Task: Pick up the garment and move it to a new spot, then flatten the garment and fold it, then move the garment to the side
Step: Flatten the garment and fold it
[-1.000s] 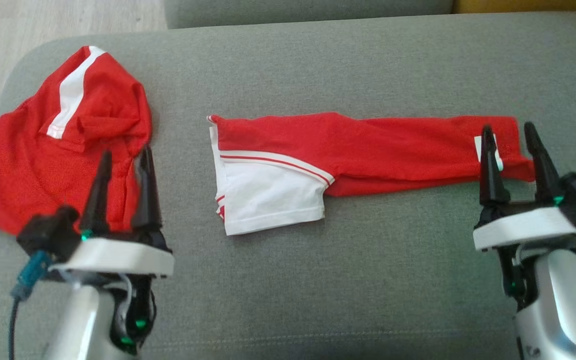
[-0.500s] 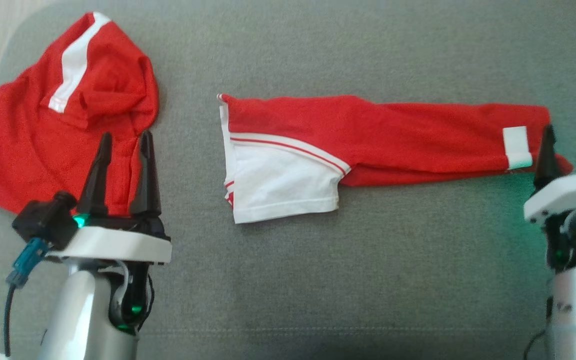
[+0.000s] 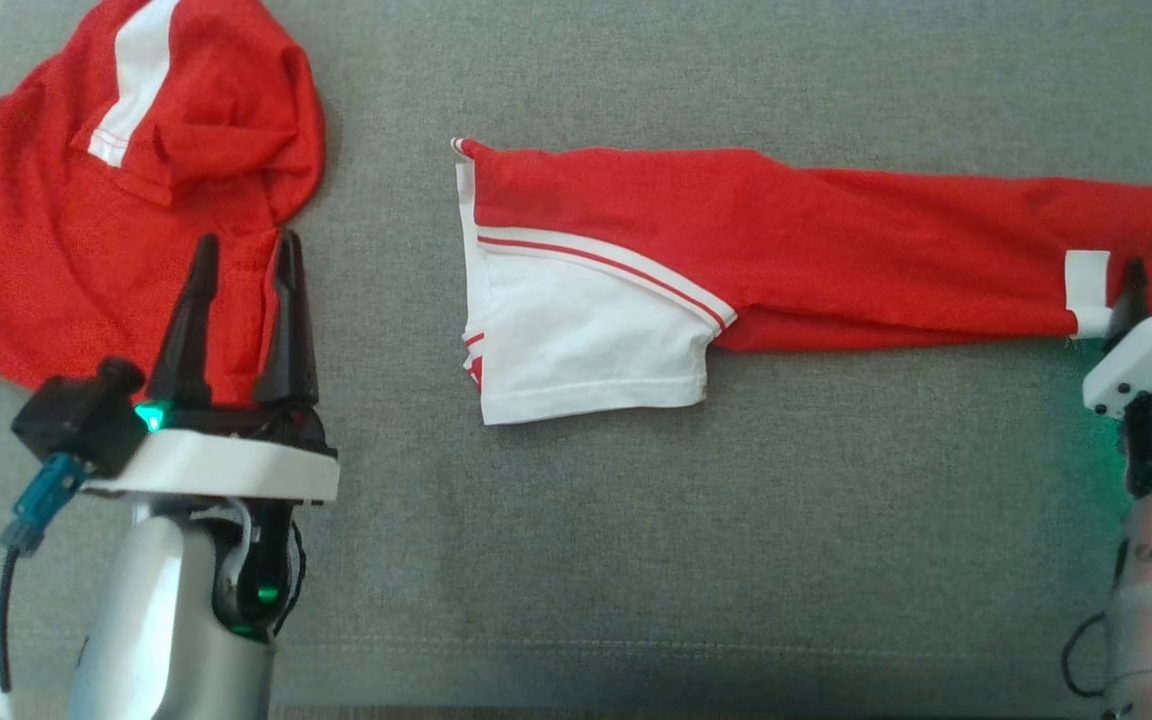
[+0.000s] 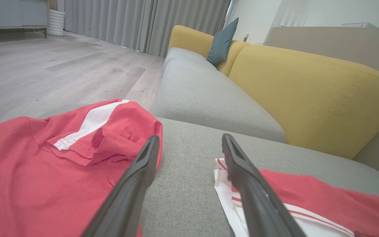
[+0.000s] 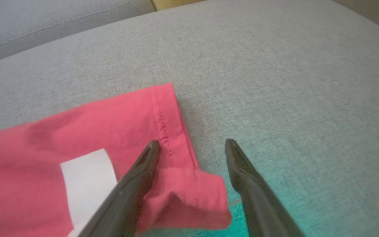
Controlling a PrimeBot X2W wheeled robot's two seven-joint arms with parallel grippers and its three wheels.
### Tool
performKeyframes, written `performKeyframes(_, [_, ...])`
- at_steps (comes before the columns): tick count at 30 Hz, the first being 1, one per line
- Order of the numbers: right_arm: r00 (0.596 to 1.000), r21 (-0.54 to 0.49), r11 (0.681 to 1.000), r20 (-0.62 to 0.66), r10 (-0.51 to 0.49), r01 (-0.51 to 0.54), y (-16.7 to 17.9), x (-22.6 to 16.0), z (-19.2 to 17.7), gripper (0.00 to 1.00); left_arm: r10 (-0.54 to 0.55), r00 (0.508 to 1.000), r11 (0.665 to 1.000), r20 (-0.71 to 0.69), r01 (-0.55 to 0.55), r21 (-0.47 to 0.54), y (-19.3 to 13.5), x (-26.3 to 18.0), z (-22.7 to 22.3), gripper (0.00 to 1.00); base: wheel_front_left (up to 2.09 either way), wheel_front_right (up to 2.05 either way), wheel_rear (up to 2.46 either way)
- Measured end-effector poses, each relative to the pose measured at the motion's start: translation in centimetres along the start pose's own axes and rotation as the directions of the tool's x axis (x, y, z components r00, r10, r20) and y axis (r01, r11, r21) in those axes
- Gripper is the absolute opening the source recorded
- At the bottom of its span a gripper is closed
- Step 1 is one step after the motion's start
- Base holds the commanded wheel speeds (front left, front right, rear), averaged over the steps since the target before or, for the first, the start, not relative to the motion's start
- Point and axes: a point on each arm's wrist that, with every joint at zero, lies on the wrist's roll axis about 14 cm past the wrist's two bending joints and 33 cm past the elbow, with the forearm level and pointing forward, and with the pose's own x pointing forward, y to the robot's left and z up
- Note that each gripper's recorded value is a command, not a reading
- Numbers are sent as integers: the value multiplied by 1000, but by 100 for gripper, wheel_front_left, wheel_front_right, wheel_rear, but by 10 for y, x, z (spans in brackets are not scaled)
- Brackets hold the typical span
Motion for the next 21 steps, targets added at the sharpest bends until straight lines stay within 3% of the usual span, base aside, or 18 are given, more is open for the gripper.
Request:
performKeyframes(18, [999,5,1000,-34,23,-23,8,10,-13,100,24,1000,1000,16,-24,10,13,16,0,100,0,0,0])
performKeyframes(19, [999,10,1000,-35,26,-26,9,10,-13,61,24,1000,1000,19,-24,11,13,17,1,100,0,0,0])
performKeyframes(20, [999,13,1000,-35,28,-28,9,10,-13,0,24,999,1000,22,-24,11,13,18,2,100,0,0,0])
performKeyframes(21, [999,11,999,-36,30,-30,10,10,-13,0,24,999,1000,23,-25,14,14,18,2,100,0,0,0])
